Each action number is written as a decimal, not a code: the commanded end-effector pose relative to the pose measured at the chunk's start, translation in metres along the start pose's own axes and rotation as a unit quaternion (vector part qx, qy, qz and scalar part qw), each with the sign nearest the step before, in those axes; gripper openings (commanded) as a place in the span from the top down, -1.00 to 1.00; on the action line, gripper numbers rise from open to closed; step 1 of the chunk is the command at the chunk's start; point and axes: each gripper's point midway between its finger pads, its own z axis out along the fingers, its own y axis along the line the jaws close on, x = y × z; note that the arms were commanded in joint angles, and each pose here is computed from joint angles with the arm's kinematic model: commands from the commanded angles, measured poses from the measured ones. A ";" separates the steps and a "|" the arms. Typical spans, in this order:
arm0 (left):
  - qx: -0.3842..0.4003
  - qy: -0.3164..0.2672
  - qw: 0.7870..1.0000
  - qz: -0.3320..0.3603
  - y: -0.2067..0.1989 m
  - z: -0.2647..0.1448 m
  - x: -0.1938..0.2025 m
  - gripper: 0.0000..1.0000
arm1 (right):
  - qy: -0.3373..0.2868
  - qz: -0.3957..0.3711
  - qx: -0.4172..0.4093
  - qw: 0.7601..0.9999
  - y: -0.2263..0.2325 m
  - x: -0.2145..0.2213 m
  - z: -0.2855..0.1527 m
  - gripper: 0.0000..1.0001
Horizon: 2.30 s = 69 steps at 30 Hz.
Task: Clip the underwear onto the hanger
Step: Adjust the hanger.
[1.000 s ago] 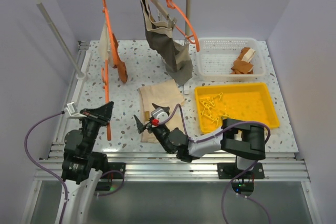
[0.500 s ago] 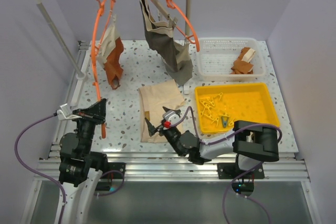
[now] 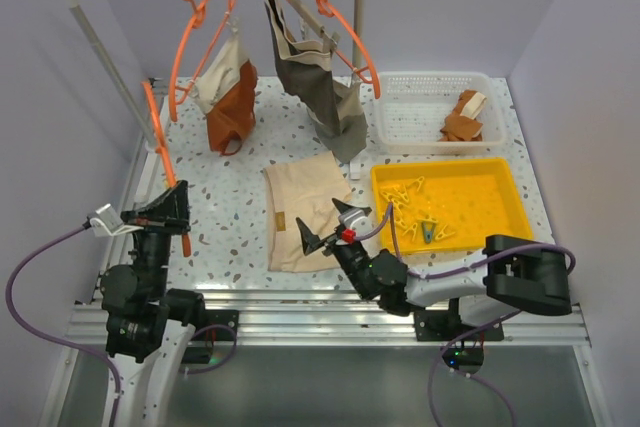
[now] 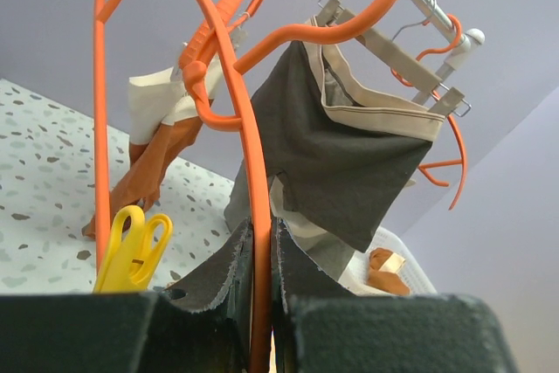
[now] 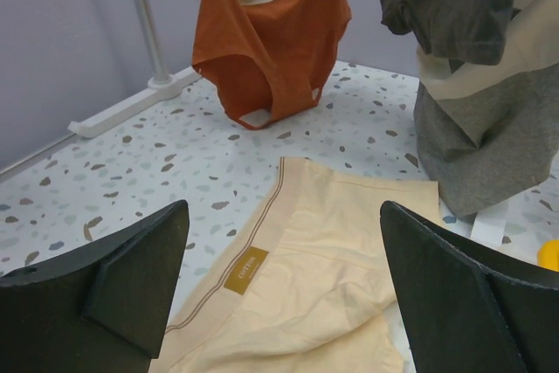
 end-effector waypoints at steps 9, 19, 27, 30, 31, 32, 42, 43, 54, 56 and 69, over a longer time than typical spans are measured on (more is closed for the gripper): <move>0.219 -0.087 0.971 0.029 -0.100 -0.066 -0.076 1.00 | -0.036 0.048 -0.047 0.997 0.001 -0.065 0.011 -0.87; 0.370 -0.053 0.927 -0.020 -0.154 -0.104 -0.077 1.00 | -0.025 0.077 -0.163 0.983 0.017 -0.103 0.020 -0.85; 0.512 -0.014 0.854 -0.091 -0.184 -0.140 -0.065 1.00 | -0.078 0.113 -0.278 0.951 0.041 -0.165 0.004 -0.80; 0.547 0.008 0.828 -0.122 -0.186 -0.148 -0.057 1.00 | -0.112 0.133 -0.302 0.937 0.036 -0.192 0.001 -0.76; 0.549 0.019 0.825 -0.133 -0.185 -0.147 -0.053 1.00 | -0.119 0.135 -0.323 0.929 0.040 -0.197 -0.003 -0.73; 0.554 0.019 0.821 -0.136 -0.186 -0.150 -0.054 1.00 | -0.123 0.145 -0.331 0.924 0.040 -0.203 -0.004 -0.72; 0.607 0.049 0.764 -0.215 -0.181 -0.167 -0.048 1.00 | -0.206 0.200 -0.430 0.856 0.046 -0.259 -0.003 -0.61; 0.607 0.050 0.763 -0.216 -0.182 -0.167 -0.048 1.00 | -0.203 0.202 -0.436 0.853 0.049 -0.256 0.001 -0.60; 0.608 0.060 0.752 -0.247 -0.177 -0.166 -0.045 1.00 | -0.230 0.210 -0.501 0.807 0.067 -0.280 -0.007 -0.60; 0.611 0.063 0.746 -0.258 -0.174 -0.166 -0.043 1.00 | -0.231 0.207 -0.510 0.803 0.068 -0.282 -0.009 -0.60; 0.607 0.081 0.738 -0.284 -0.170 -0.159 -0.038 1.00 | -0.227 0.199 -0.566 0.767 0.085 -0.287 -0.016 -0.58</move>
